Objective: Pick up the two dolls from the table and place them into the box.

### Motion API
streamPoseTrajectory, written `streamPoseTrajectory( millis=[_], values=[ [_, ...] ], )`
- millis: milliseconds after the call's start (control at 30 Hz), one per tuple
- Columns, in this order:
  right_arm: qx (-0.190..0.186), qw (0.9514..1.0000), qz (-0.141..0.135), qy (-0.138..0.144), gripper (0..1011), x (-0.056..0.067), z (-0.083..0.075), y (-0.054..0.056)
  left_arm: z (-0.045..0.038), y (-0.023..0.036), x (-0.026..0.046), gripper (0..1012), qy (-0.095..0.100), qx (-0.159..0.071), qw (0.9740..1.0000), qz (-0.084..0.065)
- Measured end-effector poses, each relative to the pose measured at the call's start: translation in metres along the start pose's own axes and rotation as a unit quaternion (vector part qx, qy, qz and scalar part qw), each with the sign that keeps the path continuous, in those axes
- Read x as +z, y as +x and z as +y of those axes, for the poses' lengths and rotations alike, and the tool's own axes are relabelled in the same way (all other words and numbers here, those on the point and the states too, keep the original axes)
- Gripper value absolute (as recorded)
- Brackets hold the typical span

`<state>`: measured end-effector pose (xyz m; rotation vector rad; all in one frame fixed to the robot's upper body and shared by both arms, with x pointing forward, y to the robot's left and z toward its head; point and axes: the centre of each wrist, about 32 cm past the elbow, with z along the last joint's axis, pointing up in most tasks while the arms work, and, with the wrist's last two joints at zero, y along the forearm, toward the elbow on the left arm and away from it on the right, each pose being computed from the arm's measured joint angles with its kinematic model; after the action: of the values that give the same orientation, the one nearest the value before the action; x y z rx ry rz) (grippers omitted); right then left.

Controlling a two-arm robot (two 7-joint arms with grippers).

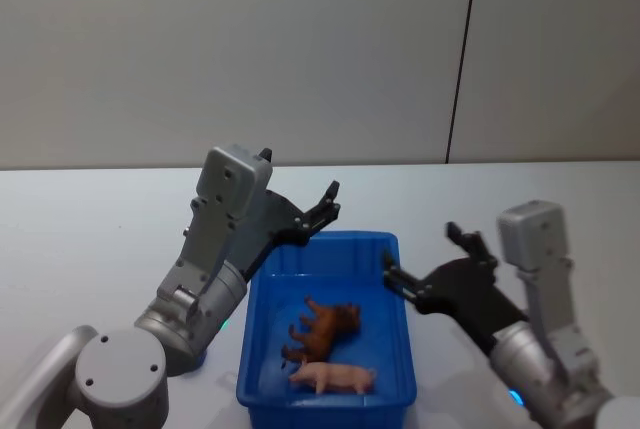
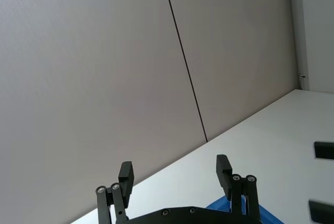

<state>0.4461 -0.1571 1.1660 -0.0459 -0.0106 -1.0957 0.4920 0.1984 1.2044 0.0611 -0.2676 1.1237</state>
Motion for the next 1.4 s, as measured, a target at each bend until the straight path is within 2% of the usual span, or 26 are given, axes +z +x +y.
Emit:
streamPoseTrajectory(
  millis=[300, 533, 1400],
  values=[
    [-0.057, 0.9984, 0.003, 0.000, 1001, 0.000, -0.021, 0.011, 0.0000, 0.0000, 0.0000, 1001, 0.000, 0.000, 1.0000, 0.000],
    [-0.082, 0.9966, 0.005, -0.003, 1001, -0.001, -0.031, 0.016, 0.0000, 0.0000, 0.0000, 1001, 0.000, 0.000, 1.0000, 0.000],
    [-0.110, 0.9939, 0.006, -0.007, 1001, -0.001, -0.042, 0.021, 0.0000, 0.0000, 0.0000, 1001, 0.000, 0.000, 1.0000, 0.000]
  ],
)
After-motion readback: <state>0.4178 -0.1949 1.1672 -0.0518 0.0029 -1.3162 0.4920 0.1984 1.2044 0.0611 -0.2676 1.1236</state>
